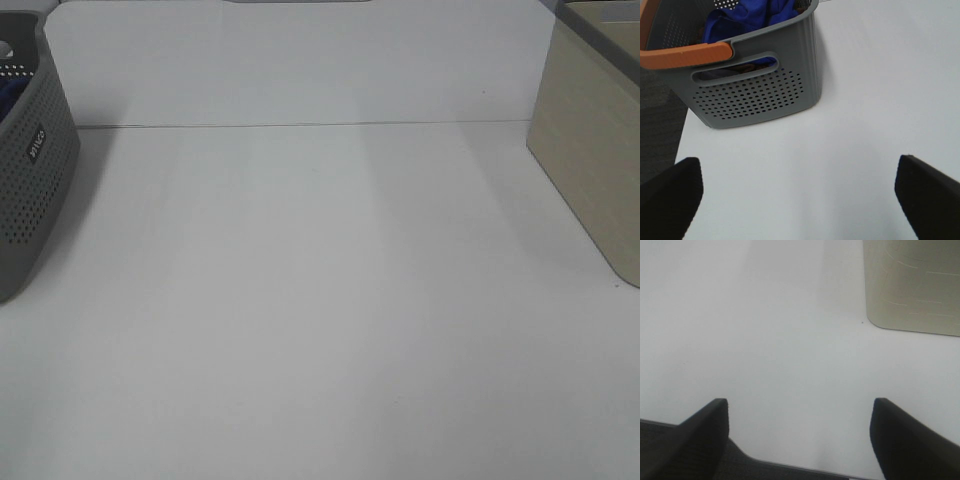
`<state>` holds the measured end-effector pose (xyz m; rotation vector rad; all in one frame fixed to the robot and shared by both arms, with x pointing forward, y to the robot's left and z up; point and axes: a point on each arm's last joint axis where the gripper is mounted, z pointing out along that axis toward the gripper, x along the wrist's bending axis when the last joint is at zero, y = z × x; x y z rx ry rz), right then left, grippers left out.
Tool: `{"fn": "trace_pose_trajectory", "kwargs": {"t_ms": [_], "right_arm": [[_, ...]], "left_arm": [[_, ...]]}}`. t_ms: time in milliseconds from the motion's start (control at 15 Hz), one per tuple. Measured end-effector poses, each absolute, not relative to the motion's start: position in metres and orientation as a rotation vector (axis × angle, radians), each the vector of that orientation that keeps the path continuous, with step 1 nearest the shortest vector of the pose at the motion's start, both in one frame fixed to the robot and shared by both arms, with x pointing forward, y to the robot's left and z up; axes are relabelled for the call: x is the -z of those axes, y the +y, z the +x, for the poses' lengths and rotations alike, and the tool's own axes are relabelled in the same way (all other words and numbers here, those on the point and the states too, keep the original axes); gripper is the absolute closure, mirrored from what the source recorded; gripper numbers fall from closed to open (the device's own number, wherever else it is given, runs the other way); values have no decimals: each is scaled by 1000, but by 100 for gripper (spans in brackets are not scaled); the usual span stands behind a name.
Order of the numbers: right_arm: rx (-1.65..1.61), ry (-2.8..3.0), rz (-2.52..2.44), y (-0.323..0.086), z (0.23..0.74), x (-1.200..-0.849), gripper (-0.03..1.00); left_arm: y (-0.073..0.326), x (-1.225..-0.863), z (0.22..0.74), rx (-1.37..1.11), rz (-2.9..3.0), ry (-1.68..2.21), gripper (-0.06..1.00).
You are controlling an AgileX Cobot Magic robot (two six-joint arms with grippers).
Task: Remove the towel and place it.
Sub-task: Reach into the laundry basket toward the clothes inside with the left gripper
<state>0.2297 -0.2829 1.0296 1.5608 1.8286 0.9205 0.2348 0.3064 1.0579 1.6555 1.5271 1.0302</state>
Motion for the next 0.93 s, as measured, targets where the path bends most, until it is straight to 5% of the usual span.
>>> {"fn": "trace_pose_trajectory", "kwargs": {"t_ms": [467, 733, 933], "right_arm": [[-921, 1829, 1561, -283, 230, -1030, 20], [-921, 1829, 1561, -283, 230, -1030, 20], [-921, 1829, 1561, -283, 230, -1030, 20]], "left_arm": [[307, -1156, 283, -1235, 2287, 1062, -5], [314, -1218, 374, -1232, 2576, 948, -5], [328, -1218, 450, -1241, 2824, 961, -5]]}}
